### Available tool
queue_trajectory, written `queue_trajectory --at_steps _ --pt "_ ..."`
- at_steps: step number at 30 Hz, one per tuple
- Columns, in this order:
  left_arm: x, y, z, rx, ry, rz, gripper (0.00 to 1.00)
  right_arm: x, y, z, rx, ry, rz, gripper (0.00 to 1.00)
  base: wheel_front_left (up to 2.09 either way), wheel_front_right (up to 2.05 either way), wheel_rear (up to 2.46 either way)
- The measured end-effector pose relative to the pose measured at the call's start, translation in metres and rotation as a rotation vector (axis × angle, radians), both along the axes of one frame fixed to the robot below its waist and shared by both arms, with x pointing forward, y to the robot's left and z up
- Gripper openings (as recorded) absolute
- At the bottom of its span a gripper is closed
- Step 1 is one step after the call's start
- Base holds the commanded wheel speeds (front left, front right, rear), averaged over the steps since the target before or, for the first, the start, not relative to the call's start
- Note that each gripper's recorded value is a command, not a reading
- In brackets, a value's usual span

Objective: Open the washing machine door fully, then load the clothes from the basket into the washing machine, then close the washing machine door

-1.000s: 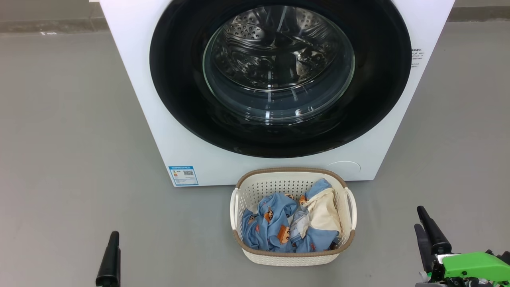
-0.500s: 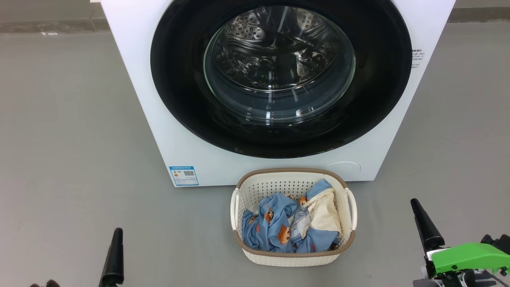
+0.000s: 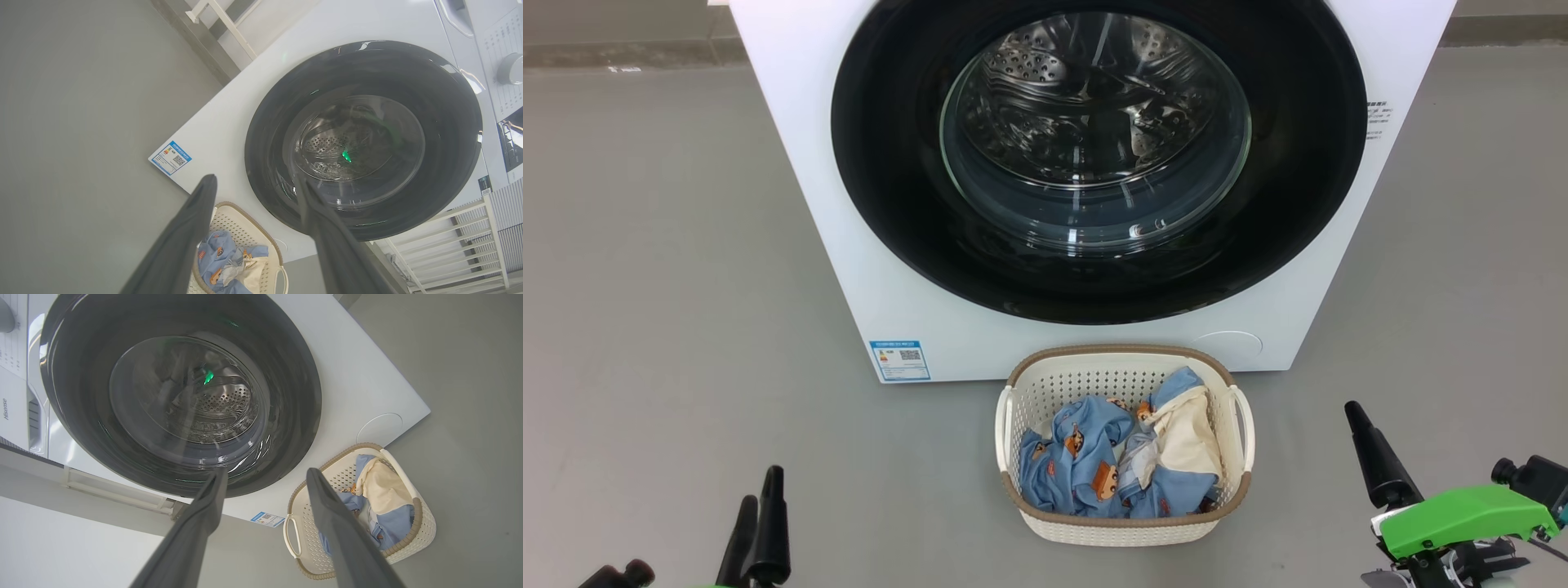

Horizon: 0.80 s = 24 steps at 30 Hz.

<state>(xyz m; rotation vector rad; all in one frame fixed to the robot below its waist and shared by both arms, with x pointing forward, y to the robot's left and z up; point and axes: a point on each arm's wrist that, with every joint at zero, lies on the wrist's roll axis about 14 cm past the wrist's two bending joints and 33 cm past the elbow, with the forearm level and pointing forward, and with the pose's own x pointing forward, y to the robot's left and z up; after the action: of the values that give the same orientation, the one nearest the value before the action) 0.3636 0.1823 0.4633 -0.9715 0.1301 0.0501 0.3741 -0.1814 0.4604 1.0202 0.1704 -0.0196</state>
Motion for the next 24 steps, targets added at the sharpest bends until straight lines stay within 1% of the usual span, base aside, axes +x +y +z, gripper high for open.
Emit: queue_trajectory --at_steps 24 --pt "0.0017 -0.0058 0.0057 0.288 -0.047 -0.056 1.00 0.0049 0.0077 0.0072 -0.264 -0.060 0.084 1.00 0.00 0.00 0.00"
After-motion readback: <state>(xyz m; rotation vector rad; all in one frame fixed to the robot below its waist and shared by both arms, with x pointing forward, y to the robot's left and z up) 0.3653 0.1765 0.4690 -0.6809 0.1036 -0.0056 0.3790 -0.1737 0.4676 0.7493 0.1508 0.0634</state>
